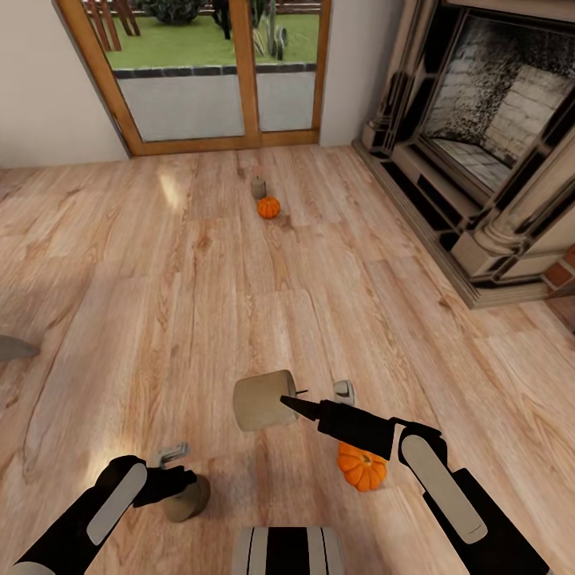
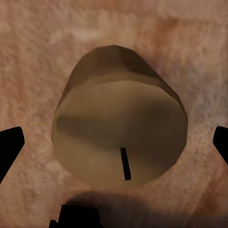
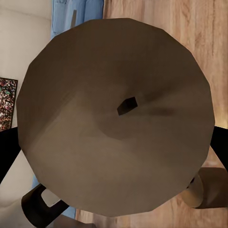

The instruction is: Place each of the two pumpkins and all three candles from the living room inside a cabinet in the living room (use any cabinet), then make sure every cabinet is closed, and position the cauldron so it is next to a table in the living room.

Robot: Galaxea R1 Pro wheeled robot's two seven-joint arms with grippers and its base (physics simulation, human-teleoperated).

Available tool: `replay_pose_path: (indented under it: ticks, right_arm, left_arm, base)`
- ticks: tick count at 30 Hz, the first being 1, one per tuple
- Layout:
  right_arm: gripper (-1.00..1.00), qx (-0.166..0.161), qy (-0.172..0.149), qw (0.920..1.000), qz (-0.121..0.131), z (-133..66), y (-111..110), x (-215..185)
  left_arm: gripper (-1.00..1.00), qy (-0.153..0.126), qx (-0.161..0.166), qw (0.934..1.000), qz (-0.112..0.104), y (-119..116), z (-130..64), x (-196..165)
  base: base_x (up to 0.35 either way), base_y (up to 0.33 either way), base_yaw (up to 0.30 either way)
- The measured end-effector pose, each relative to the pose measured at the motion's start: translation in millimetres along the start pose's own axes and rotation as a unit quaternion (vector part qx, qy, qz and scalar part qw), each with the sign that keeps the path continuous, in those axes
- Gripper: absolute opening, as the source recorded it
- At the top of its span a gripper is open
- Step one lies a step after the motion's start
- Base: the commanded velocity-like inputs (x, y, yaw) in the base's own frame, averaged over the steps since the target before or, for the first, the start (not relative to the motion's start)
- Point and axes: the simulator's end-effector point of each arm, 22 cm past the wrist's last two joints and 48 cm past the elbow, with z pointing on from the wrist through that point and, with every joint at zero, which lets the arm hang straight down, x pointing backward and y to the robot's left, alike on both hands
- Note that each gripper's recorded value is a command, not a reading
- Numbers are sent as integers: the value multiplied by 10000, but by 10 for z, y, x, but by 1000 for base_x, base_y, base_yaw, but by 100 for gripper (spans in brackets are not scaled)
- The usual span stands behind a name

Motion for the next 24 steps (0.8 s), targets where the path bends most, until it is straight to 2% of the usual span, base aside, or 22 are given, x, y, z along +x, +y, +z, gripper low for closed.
replay_pose_path:
  ticks: [7, 12, 18, 24]
  right_arm:
    - [-100, 0, -1, 10000, -1, 0, 1, -1]
    - [-100, 0, -1, 10000, -1, 0, 0, -1]
    - [-100, 47, 38, 9999, 101, 22, -119, 47]
    - [-100, 40, 36, 9999, 109, 22, -116, 47]
  left_arm:
    - [100, -9, 1, 10000, -5, -4, 3, 0]
    - [100, -145, -2, 9999, -29, -12, 9, -51]
    - [100, -45, -38, 10000, -41, 14, 113, 25]
    - [100, -50, -28, 10000, -40, -3, 119, 32]
  base:
    - [39, 38, 0]
    - [3, 3, 0]
    - [0, 0, 0]
    - [0, 0, 0]
